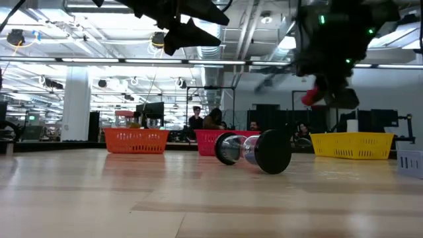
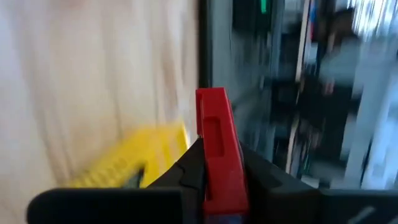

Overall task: Pick & Place Office items
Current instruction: Put the red digital clock into the yellow bin

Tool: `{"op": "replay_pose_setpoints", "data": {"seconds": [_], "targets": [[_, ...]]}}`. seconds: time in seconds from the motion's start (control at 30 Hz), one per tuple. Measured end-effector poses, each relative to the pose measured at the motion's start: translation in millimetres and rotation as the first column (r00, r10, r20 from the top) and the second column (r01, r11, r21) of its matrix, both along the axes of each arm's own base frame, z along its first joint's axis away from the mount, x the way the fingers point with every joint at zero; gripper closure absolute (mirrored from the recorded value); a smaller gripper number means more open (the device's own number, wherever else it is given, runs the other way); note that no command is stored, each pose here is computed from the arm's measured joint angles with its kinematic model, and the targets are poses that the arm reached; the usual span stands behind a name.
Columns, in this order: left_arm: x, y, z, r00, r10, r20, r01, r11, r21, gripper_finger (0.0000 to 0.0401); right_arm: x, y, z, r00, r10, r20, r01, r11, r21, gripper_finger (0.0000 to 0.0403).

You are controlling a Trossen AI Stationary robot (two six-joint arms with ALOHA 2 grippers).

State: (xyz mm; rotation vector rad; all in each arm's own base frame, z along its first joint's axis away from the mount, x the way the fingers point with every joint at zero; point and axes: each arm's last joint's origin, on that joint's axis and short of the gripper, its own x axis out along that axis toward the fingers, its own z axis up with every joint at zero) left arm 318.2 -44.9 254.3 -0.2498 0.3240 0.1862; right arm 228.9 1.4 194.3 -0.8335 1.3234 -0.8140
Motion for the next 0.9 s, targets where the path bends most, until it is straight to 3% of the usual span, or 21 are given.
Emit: {"op": "replay_pose_setpoints", "data": {"seconds": [0.13, 0.3, 0.67, 0.9], "targets": [[0.0, 0.0, 0.0, 1.0, 0.0, 0.0, 0.0, 1.0, 0.0, 0.0168, -22.5, -14.1, 2.0, 0.972, -0.234, -0.007, 0.234, 0.971, 0.044, 0.0337], [0.0, 0.0, 0.0, 1.0, 0.0, 0.0, 0.0, 1.0, 0.0, 0.0168, -29.4, -23.9, 0.3, 0.92, -0.39, -0.034, 0.39, 0.906, 0.166, 0.0346], [0.0, -0.2, 0.1, 1.0, -0.002, 0.0, 0.002, 1.0, 0.0, 0.0168, -28.4, -52.8, -6.6, 0.848, -0.53, 0.02, 0.508, 0.823, 0.254, 0.0337], [0.1, -0.9, 0.0, 1.0, -0.025, -0.001, 0.025, 1.0, -0.009, 0.0168, -32.3, -75.5, -22.0, 0.818, -0.574, -0.044, 0.538, 0.734, 0.414, 0.034]]}}
